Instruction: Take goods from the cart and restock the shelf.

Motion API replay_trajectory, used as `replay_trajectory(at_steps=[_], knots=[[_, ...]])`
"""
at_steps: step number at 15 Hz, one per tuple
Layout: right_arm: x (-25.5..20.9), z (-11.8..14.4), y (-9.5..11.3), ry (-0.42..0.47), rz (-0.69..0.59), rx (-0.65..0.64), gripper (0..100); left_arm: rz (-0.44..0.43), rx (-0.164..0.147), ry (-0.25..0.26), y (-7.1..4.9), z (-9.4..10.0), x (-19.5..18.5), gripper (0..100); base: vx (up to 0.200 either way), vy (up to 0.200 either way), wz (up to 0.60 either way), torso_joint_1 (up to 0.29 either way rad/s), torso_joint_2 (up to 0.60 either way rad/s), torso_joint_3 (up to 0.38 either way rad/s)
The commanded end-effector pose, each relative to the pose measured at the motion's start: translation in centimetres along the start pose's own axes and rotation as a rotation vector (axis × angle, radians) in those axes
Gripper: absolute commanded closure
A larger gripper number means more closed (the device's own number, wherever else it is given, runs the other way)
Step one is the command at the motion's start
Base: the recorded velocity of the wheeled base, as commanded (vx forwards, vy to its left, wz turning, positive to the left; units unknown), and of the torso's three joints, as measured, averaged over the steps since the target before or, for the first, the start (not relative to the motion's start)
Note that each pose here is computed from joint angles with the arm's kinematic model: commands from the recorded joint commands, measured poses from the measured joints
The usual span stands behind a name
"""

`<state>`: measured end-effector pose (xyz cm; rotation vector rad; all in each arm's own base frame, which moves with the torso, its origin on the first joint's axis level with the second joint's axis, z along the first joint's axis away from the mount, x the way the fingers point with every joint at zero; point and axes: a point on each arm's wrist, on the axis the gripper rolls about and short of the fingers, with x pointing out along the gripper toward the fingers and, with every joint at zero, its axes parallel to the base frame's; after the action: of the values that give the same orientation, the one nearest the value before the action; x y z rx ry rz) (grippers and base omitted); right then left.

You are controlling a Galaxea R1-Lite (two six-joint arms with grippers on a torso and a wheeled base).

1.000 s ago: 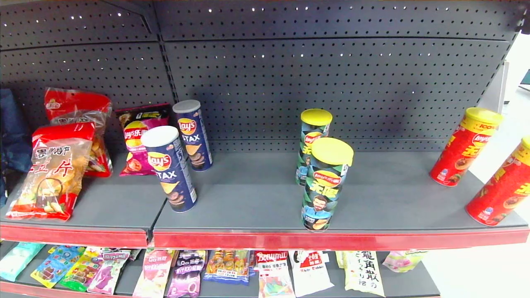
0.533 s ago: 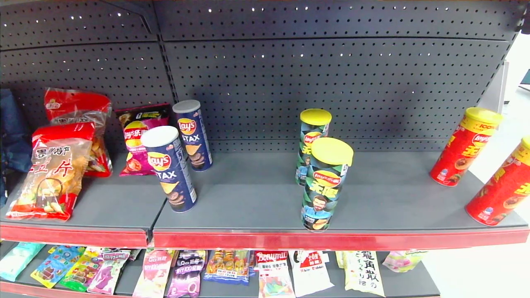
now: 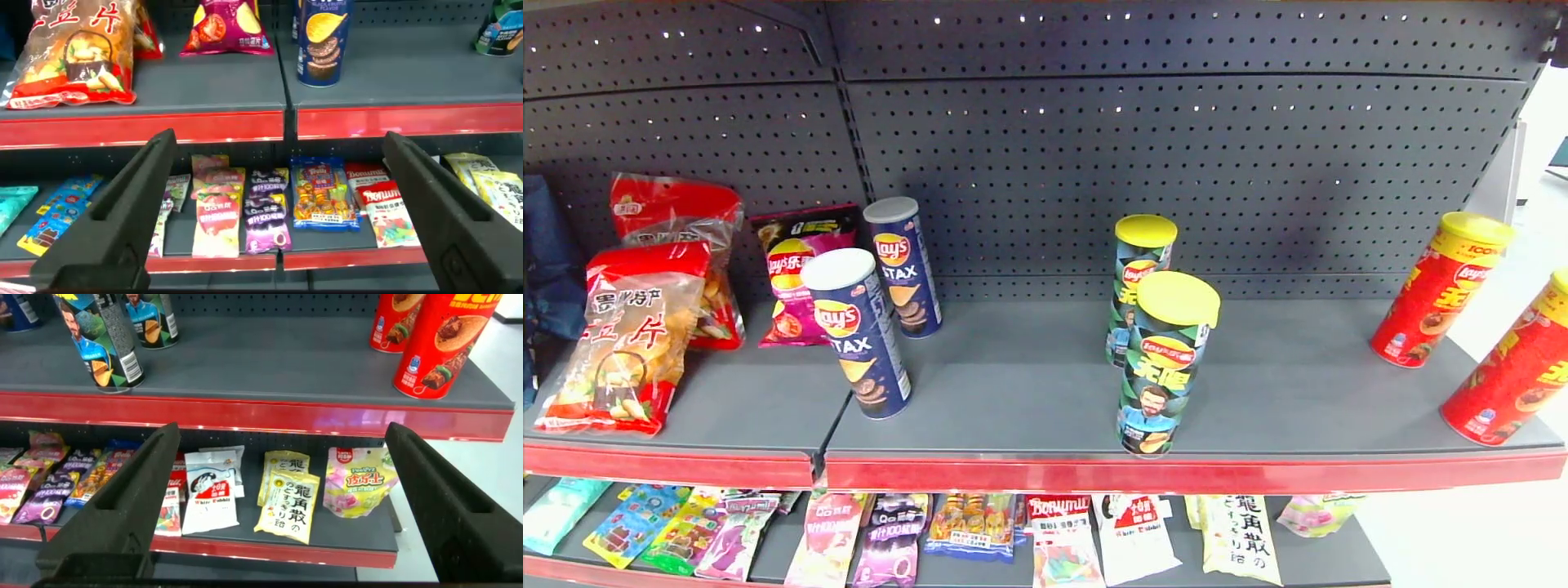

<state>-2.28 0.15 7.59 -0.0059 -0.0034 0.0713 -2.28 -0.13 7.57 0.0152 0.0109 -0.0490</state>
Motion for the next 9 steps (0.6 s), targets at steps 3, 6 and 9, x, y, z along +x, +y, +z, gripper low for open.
replay_trajectory(at_steps=[3,6,9], knots=[[0.0,-0.01,0.01,0.0,0.005,-0.007,0,0.001,0.0,0.001,0.0,0.01,0.01,0,0.0,0.0,0.0,0.0,0.0,0.0],[0.0,-0.01,0.0,0.0,0.002,-0.008,0,0.001,0.0,0.001,0.0,0.01,0.01,0,0.0,0.0,0.0,0.0,0.0,0.0],[0.0,-0.01,0.0,0.0,-0.001,0.01,0,0.001,0.0,0.001,0.0,0.01,0.01,0,0.0,0.0,0.0,0.0,0.0,0.0]])
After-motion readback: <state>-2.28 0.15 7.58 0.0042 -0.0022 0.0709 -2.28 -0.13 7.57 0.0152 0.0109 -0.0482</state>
